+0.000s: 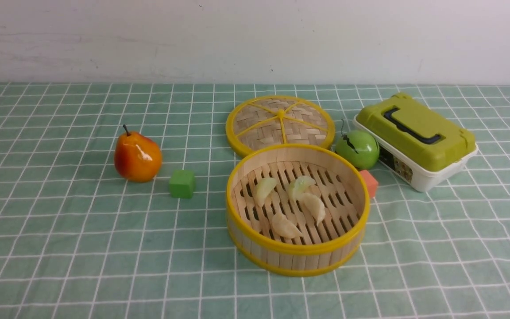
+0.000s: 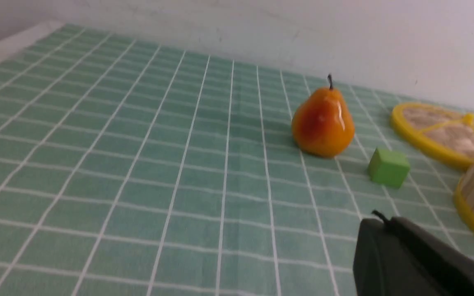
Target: Put the dumplings into the steamer on the table with the blue tablecloth.
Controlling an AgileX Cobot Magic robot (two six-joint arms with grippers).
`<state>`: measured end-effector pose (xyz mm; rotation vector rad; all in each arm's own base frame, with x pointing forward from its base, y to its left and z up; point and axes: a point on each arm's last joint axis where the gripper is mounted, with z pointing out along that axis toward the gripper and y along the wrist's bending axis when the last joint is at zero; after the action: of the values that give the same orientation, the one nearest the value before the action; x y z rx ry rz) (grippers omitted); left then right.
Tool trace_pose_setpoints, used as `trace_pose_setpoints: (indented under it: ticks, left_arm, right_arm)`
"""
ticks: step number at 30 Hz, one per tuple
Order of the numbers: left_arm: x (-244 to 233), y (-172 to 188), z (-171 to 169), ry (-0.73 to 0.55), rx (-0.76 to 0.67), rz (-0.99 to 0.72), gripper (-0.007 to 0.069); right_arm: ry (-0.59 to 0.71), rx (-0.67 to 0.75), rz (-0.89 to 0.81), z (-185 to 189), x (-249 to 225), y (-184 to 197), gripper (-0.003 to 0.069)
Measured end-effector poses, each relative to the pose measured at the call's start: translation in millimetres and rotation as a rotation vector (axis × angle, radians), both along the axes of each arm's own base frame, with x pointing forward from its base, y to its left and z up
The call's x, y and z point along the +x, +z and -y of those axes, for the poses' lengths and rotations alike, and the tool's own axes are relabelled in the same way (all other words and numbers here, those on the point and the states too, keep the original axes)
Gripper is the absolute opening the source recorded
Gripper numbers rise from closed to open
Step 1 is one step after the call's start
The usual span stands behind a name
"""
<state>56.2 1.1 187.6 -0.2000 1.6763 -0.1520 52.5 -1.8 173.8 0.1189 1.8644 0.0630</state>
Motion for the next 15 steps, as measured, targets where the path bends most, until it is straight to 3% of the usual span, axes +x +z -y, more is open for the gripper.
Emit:
trace_pose_setpoints:
  ticks: [7, 15]
  left_arm:
    - [-3, -17, 0, 0.003, 0.002, -0.182, -0.0014]
    - [-4, -18, 0, 0.003, 0.0, -0.196, -0.0014]
  right_arm:
    - [0.0, 0.0, 0.0, 0, 0, 0, 0.003]
    - [0.0, -0.001, 0.0, 0, 0, 0, 0.0041]
